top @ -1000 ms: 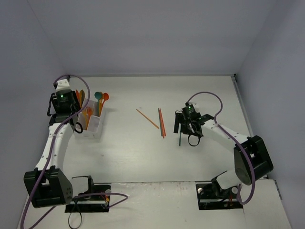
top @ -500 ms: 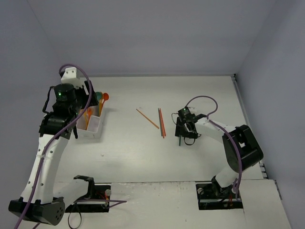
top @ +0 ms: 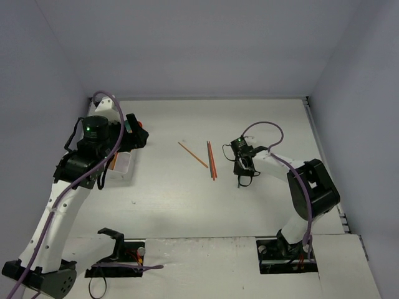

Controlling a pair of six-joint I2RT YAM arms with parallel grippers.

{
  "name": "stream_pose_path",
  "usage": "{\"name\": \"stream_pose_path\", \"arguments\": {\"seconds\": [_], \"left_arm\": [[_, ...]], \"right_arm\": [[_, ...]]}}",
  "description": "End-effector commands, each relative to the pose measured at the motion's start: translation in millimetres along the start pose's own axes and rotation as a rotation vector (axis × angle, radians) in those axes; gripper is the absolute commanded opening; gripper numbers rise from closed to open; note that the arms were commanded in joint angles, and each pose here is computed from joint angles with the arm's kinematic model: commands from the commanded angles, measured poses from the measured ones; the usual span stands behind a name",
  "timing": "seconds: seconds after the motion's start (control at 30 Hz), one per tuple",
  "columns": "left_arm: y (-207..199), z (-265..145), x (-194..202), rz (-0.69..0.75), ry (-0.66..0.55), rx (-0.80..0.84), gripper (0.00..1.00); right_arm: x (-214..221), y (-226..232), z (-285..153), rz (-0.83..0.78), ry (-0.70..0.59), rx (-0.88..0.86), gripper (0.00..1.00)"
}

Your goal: Sort the eating utensils into containers

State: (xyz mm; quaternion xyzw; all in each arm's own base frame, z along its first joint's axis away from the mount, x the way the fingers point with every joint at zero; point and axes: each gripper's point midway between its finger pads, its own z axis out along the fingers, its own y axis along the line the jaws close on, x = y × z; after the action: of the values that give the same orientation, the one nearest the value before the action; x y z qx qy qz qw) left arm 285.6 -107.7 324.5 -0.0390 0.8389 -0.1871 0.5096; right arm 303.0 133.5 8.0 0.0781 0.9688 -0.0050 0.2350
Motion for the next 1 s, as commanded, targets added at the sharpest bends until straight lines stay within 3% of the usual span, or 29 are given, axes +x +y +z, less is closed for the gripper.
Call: {"name": "stream_pose_path", "arguments": {"seconds": [0.0, 0.2, 0.4, 0.6, 0.97], "left_arm": [[-52.3, 1.2, -13.8, -0.027, -0.013, 0.130, 0.69], [-105.9, 15.8, -14.3, -0.029, 0.009, 0.249, 0.70], [-141.1, 24.3, -16.6, -0.042, 0.005, 0.330, 0.70], [-169.7, 26.0, -11.7, -0.050, 0.017, 0.397, 0.71], [-190.5, 39.4, -3.1, -0.061, 0.019, 0.407, 0.71]], "right_arm": [[-51.1, 45.8, -57.8, -0.103, -0.193, -0.201, 0.00], [-82.4, 112.6, -175.8, -0.286, -0.479, -0.550, 0.00], [-84.5, 141.9, -251.5, -0.372, -0.596, -0.813, 0.00], [-83.2, 151.3, -287.3, -0.403, -0.646, -0.933, 0.00], [-84.8, 157.3, -305.9, -0.405, -0.669, -0.991, 0.00]]}}
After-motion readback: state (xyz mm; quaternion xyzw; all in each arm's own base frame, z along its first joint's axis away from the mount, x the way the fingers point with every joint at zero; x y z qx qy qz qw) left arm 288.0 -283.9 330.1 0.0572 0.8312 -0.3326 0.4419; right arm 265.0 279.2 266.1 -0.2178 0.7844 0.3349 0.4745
